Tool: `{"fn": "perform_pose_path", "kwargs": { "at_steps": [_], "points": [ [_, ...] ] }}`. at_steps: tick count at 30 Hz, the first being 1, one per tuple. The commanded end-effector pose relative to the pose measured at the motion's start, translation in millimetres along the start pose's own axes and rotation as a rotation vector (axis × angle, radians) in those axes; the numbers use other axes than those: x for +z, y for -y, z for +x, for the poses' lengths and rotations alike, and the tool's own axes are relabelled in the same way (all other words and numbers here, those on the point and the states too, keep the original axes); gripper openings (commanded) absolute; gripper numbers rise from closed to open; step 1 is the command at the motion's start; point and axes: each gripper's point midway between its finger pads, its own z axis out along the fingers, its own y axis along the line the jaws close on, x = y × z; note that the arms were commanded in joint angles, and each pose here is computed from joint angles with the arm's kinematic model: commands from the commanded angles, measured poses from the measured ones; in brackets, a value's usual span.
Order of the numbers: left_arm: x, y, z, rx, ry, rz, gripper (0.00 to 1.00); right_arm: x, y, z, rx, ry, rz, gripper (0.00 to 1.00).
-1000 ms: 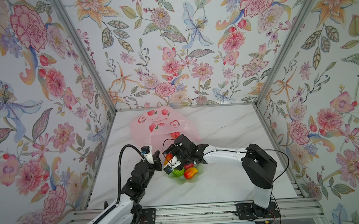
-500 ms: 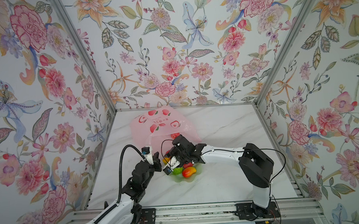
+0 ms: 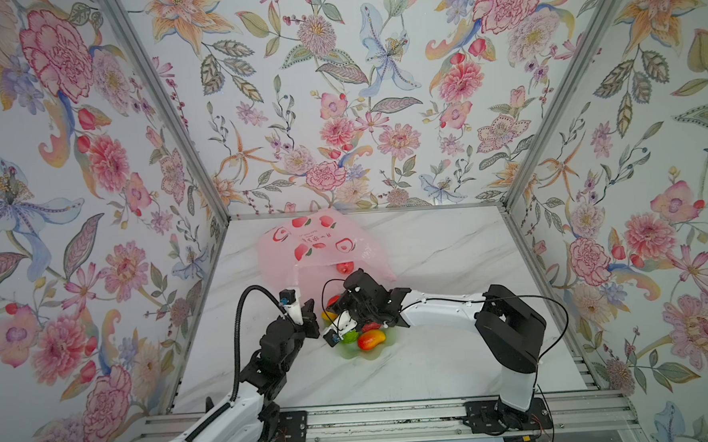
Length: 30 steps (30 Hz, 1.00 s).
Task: Place the fruits into the plastic bag
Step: 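Close the right gripper on the yellow-red mango, then lift the mango and carry it toward the bag opening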
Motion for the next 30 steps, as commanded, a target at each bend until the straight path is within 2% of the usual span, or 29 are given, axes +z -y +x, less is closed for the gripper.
{"fn": "perform_pose_path", "kwargs": {
  "at_steps": [1,9,15,20,25,30],
  "points": [
    [-1,4,-7,-0.018,0.025,0.023,0.0,-17,13,-1,0.025,-0.002,0.059,0.37],
    [-1,4,-7,-0.022,0.026,0.023,0.0,-45,28,-8,0.105,0.049,0.154,0.37],
    [0,4,-7,-0.02,0.023,0.024,0.0,-74,49,-16,0.301,0.162,0.287,0.37],
    [1,5,-5,-0.017,0.016,0.028,0.0,-114,78,-25,0.606,0.39,0.427,0.36],
    [3,7,-6,-0.013,0.009,0.033,0.0,-141,100,-13,0.918,0.575,0.538,0.36],
    [4,8,-5,-0.012,0.006,0.035,0.0,-142,115,5,1.154,0.68,0.528,0.36]
  ]
}}
